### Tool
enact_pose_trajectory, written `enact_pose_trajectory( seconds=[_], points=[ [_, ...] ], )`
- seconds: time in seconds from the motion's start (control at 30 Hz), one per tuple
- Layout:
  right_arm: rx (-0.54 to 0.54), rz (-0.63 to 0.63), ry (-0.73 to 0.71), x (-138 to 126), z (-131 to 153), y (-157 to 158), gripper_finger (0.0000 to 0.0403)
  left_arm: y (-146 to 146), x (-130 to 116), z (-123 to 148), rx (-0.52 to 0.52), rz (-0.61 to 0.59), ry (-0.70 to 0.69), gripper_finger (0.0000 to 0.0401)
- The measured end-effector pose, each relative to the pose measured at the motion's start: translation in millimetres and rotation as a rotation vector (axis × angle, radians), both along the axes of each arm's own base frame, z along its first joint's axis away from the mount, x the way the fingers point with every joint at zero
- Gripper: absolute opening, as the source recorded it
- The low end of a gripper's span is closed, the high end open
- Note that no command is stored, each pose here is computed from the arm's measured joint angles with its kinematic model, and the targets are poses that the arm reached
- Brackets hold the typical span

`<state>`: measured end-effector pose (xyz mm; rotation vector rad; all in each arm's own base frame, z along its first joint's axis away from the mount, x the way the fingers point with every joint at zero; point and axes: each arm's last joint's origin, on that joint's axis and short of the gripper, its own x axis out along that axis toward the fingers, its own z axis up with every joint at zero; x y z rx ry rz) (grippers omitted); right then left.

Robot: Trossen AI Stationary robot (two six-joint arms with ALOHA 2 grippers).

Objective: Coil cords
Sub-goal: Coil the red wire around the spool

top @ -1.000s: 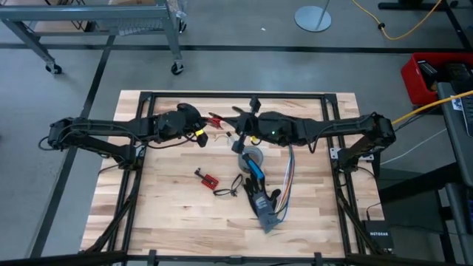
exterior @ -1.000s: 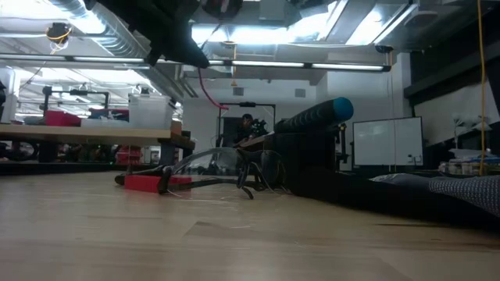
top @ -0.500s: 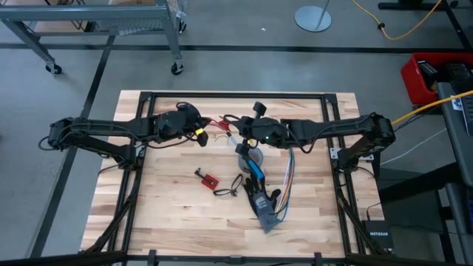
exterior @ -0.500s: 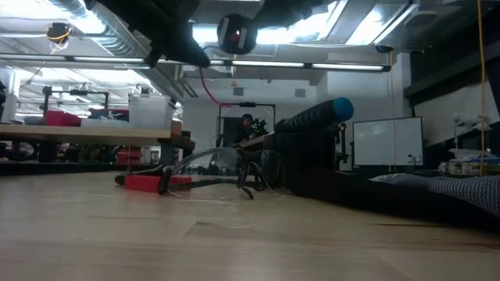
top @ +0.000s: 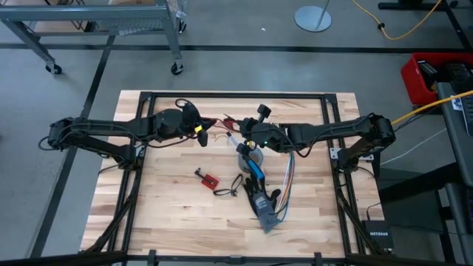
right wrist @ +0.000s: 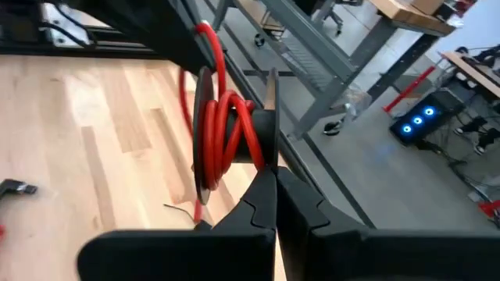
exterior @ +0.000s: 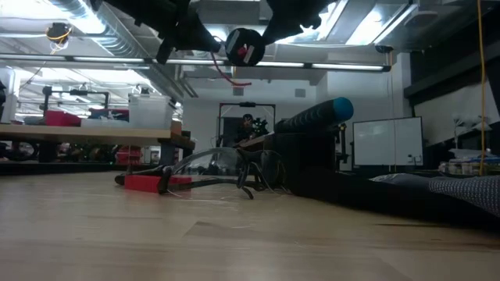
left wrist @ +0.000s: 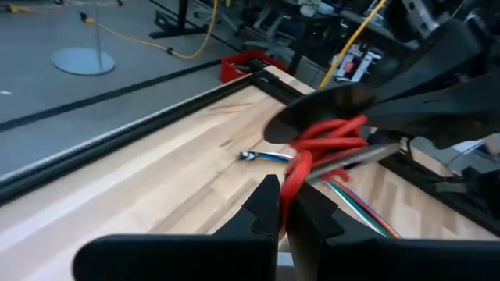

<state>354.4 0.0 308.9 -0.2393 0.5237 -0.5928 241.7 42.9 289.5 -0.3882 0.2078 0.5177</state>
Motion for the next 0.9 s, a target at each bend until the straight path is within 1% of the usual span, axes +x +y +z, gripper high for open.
enact_pose_trajectory(
  seconds=[0.23,0.47,0.67,0.9],
  points=[
    [0.002,-0.013,-0.02,3,-4,-5,0.0,-1,0,0,-0.047,-0.018,-0.023,0.0003],
    [0.003,-0.006,-0.052,17,-14,-6,0.0,-1,0,-1,-0.085,-0.006,-0.03,0.0003],
    [0.008,-0.005,-0.04,24,-24,-6,0.0,-1,0,-1,-0.089,-0.005,-0.025,0.0003],
    [0.009,-0.008,-0.093,26,-21,-6,0.0,-1,0,0,-0.095,-0.003,-0.039,0.0003]
  ],
)
